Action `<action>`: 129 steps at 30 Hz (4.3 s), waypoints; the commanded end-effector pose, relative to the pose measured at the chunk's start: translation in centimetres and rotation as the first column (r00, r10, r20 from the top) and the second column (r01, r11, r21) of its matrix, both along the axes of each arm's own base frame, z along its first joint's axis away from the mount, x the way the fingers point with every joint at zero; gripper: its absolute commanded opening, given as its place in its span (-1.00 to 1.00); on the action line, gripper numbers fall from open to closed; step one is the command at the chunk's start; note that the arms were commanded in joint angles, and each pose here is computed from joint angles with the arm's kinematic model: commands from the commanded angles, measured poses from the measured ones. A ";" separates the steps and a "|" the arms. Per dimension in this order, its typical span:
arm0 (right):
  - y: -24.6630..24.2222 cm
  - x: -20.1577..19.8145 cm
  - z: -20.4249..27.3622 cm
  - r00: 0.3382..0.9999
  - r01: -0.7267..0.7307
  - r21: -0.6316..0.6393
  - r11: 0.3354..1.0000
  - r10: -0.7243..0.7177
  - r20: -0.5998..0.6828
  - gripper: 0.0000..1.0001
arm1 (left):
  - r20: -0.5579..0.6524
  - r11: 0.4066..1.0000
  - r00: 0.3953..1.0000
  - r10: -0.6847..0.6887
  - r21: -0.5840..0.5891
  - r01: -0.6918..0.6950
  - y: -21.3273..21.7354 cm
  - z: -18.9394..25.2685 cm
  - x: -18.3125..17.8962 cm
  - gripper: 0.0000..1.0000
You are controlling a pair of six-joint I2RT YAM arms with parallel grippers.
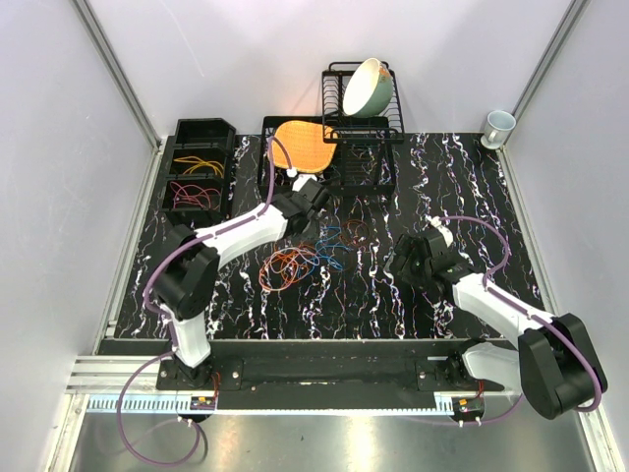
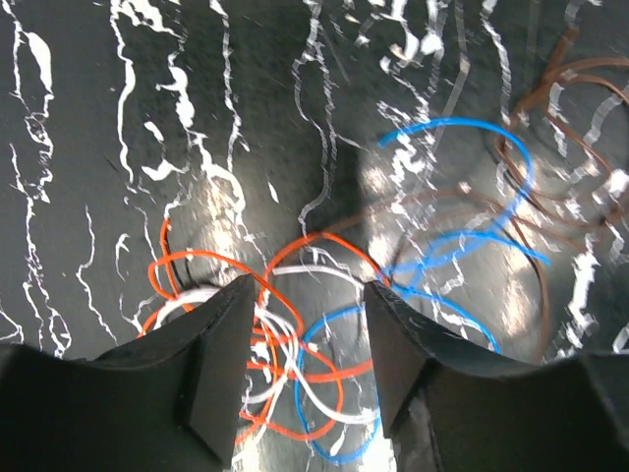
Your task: Untangle the cables
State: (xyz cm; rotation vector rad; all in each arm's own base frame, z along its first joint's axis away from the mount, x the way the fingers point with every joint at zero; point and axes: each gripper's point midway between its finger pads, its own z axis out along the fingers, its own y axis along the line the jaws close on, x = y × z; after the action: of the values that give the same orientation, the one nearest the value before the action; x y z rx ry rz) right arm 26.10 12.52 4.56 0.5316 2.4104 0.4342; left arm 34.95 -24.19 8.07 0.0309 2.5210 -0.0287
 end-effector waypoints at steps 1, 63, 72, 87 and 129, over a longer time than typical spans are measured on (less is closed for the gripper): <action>0.8 1.7 1.9 0.998 -0.015 0.024 1.000 0.014 0.064 0.96 | 0.045 0.998 0.998 0.052 0.031 -0.053 0.6 0.7 1.8 -0.21; 19.8 4.0 15.6 0.740 -0.655 0.288 0.699 0.514 0.433 0.48 | 0.860 0.336 0.456 -0.227 -0.371 0.866 -5.4 53.4 -16.0 -1.00; 19.9 4.0 4.9 0.833 -0.553 0.345 0.759 0.514 0.205 0.52 | 0.929 0.365 0.350 -0.125 -0.285 0.886 -2.0 57.9 -16.5 -1.00; 16.2 3.5 8.9 0.852 -0.519 0.169 0.838 0.490 0.186 0.87 | 0.915 0.479 0.396 -0.069 -0.318 0.818 1.5 55.5 -13.7 -1.00; 21.6 4.6 29.0 0.417 -0.799 0.027 0.600 0.522 0.745 0.99 | 0.754 0.411 0.648 -0.110 -0.559 0.720 -2.4 44.5 -9.8 -1.00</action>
State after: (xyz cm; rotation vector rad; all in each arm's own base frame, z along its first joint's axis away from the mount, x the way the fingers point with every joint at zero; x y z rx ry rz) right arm 30.87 32.97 29.97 -0.4502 1.8087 1.1954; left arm 26.43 -26.69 49.75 0.2561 1.6035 -1.2156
